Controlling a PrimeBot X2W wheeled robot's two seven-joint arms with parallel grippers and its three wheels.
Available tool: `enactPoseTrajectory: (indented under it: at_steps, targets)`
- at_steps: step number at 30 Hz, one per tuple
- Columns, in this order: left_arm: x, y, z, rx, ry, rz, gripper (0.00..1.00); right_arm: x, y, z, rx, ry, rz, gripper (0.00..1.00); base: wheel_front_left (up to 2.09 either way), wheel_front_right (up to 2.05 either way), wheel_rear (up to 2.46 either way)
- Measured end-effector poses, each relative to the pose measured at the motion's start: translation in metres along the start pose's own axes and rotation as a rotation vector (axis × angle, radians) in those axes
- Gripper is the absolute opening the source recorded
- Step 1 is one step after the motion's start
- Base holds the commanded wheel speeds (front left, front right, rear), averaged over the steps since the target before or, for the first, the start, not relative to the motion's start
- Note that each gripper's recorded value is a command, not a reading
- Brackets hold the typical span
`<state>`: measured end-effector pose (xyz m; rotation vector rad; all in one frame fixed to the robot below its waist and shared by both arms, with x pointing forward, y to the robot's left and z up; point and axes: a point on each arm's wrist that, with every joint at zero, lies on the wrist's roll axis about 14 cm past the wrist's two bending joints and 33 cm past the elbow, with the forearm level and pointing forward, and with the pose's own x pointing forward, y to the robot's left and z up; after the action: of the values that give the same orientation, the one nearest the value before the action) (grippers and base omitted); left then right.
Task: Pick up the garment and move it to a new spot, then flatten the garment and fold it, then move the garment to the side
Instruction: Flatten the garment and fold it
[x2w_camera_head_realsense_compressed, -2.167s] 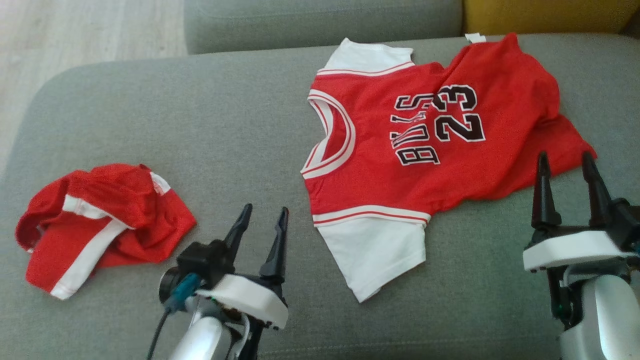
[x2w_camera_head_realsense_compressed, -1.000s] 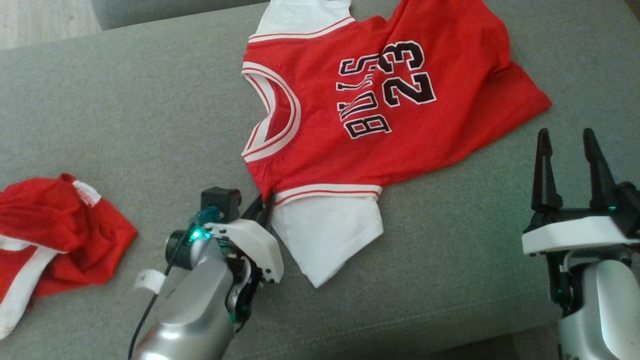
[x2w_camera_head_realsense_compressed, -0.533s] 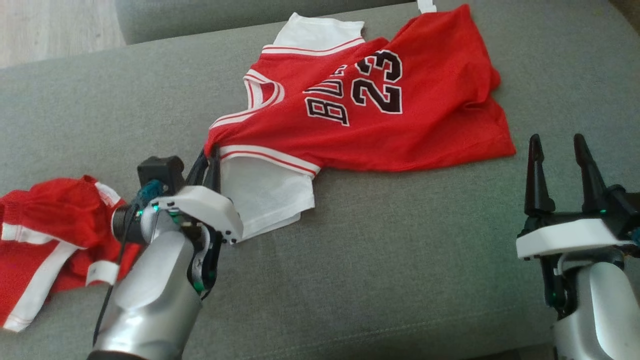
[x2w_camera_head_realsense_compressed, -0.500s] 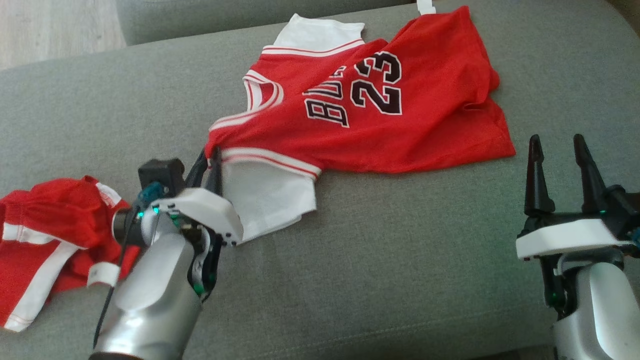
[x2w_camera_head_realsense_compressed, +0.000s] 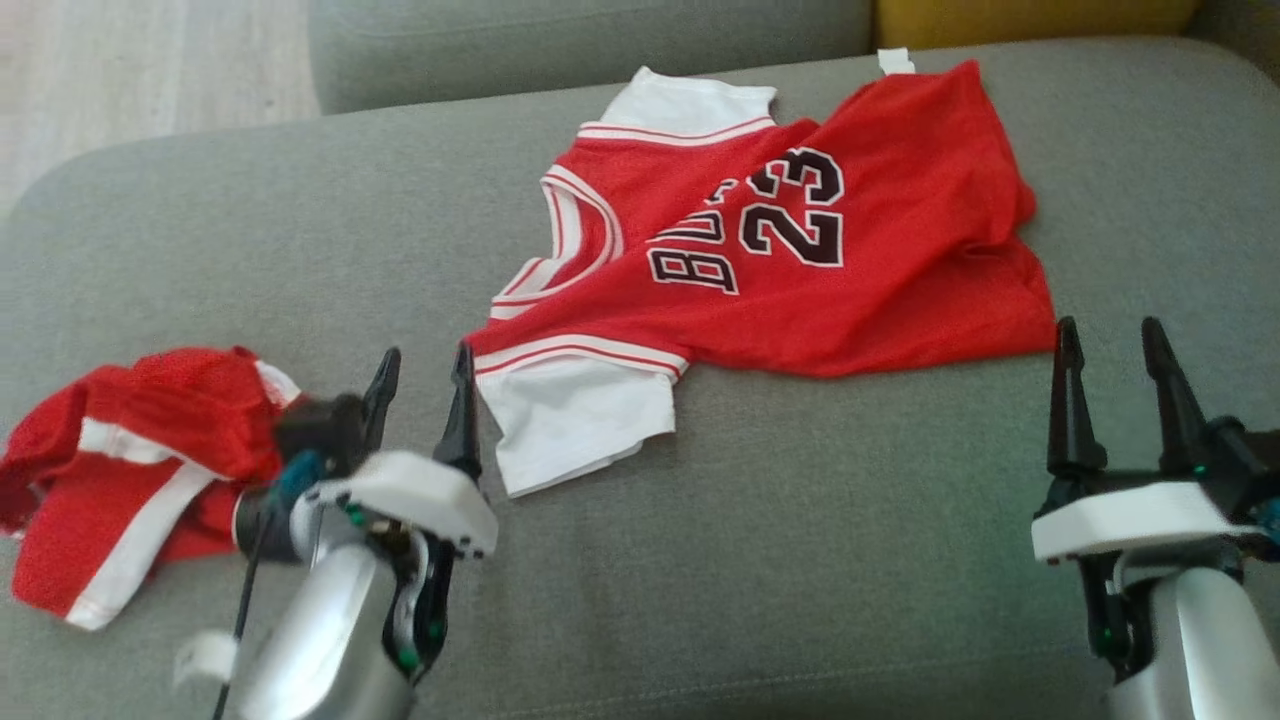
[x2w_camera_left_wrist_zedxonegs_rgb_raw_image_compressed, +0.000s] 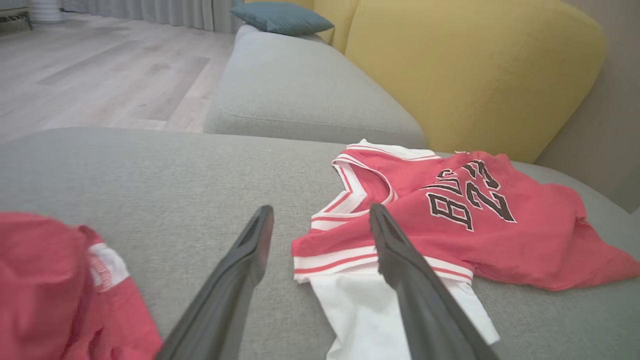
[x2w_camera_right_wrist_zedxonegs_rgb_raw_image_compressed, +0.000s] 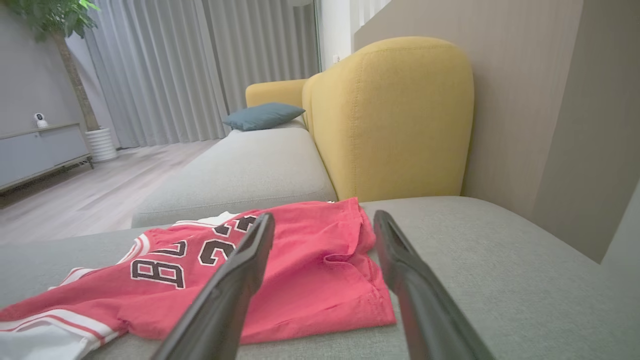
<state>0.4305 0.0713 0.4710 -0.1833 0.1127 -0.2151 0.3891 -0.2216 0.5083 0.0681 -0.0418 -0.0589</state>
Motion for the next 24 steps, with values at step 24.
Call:
enactPoseTrajectory:
  at_steps: [24]
  targets:
    - [-0.040,-0.017,-0.077,0.029,0.261,-0.080,1.00,0.004,0.010,-0.007,0.014,0.007,0.027,1.00,0.00,0.00,0.00]
